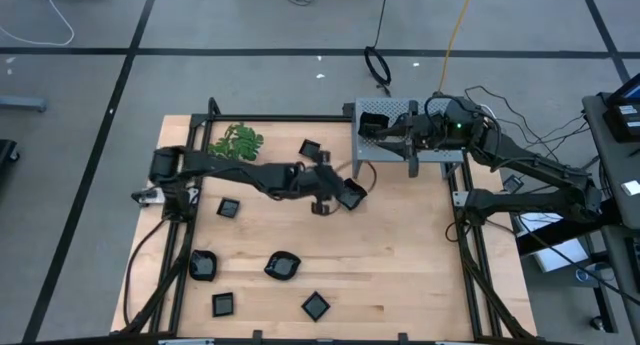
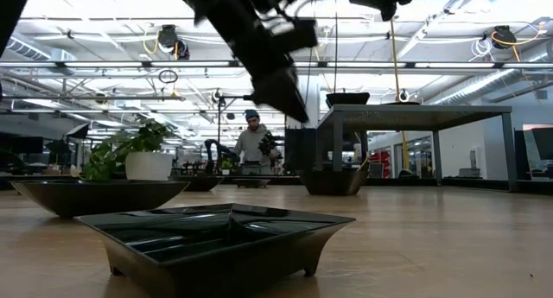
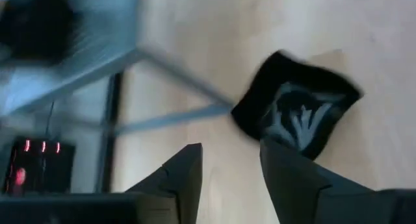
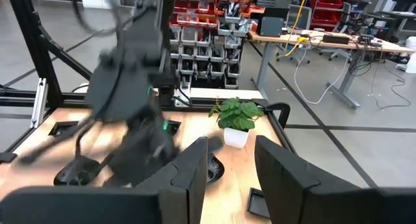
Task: Pick & Place Mini shaped plates
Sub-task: Move the leaf shaped plate to the center of the table
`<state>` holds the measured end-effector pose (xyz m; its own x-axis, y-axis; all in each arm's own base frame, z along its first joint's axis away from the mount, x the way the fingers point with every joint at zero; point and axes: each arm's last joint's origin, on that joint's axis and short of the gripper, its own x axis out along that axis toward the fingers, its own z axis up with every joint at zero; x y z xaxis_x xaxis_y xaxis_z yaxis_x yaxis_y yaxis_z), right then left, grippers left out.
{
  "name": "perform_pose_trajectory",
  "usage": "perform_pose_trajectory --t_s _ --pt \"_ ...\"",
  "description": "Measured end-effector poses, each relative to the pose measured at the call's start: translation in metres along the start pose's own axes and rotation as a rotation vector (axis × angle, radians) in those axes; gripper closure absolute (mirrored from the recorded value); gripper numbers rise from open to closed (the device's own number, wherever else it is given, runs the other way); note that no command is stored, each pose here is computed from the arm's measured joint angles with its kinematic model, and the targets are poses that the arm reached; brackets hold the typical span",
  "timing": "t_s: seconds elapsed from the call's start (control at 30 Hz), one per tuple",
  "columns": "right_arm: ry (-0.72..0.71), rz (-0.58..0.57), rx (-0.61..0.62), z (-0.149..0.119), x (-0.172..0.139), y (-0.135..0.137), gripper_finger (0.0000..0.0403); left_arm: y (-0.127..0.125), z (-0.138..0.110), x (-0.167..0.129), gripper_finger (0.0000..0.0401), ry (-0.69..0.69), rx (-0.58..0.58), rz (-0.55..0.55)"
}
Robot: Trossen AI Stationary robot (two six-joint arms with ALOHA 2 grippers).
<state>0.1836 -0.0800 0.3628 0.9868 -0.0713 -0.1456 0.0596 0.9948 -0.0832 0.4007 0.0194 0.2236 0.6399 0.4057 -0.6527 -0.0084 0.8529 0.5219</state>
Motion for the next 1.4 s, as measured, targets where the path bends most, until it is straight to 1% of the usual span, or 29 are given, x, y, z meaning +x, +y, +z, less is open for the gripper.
perform_pose_trajectory --t_s 0.07,0.13,0.2,0.27,0.3,0.4,0.5,0.57,0.63,0.67,0.73,0.83,0.97,1.13,1.4 --pt "0.0 0.0 0.001 0.0 0.0 0.0 0.0287 0.011 -0.003 -0.017 0.0238 0.033 -0.112 0.0" --pt "0.006 0.001 0.003 -0.001 0.0 0.0 0.0287 0.021 -0.007 -0.03 0.024 0.062 -0.282 -0.023" --pt "0.013 0.002 0.006 -0.001 0.0 0.0 0.0287 0.029 -0.014 -0.044 0.0243 0.108 -0.446 -0.068" --pt "0.016 0.002 0.007 -0.002 0.0 0.0 0.0287 0.037 -0.019 -0.056 0.0247 0.136 -0.562 -0.107" --pt "0.017 -0.003 0.007 -0.002 0.0 0.0 0.0287 0.04 -0.023 -0.061 0.0249 0.168 -0.585 -0.117" --pt "0.022 -0.065 0.005 -0.002 0.0 -0.002 0.0287 0.046 -0.035 -0.07 0.0253 0.269 -0.623 -0.104" --pt "0.033 -0.126 0.006 -0.002 0.0 -0.003 0.0287 0.049 -0.052 -0.072 0.0254 0.433 -0.671 -0.104" --pt "0.038 -0.158 0.006 -0.002 0.0 -0.004 0.0287 0.048 -0.064 -0.068 0.0254 0.528 -0.702 -0.115" --pt "0.04 -0.179 0.006 -0.002 0.0 -0.005 0.0287 0.047 -0.076 -0.062 0.0254 0.605 -0.71 -0.118" --pt "0.041 -0.18 0.006 -0.002 0.0 -0.005 0.0287 0.047 -0.08 -0.06 0.0254 0.623 -0.713 -0.119" --pt "0.041 -0.178 0.006 -0.002 0.0 -0.005 0.0287 0.046 -0.086 -0.054 0.0254 0.631 -0.703 -0.131" --pt "0.042 -0.178 0.006 -0.003 0.001 -0.005 0.0287 0.039 -0.099 -0.043 0.0254 0.634 -0.653 -0.154" --pt "0.043 -0.178 0.009 -0.003 0.001 -0.005 0.0287 0.028 -0.112 -0.029 0.0254 0.569 -0.614 -0.166" --pt "0.032 -0.18 0.058 -0.002 0.001 -0.005 0.0287 0.016 -0.126 -0.018 0.0254 0.508 -0.538 -0.183" --pt "0.025 -0.181 0.121 -0.002 0.001 -0.005 0.0287 -0.001 -0.145 -0.008 0.0254 0.431 -0.326 -0.227"
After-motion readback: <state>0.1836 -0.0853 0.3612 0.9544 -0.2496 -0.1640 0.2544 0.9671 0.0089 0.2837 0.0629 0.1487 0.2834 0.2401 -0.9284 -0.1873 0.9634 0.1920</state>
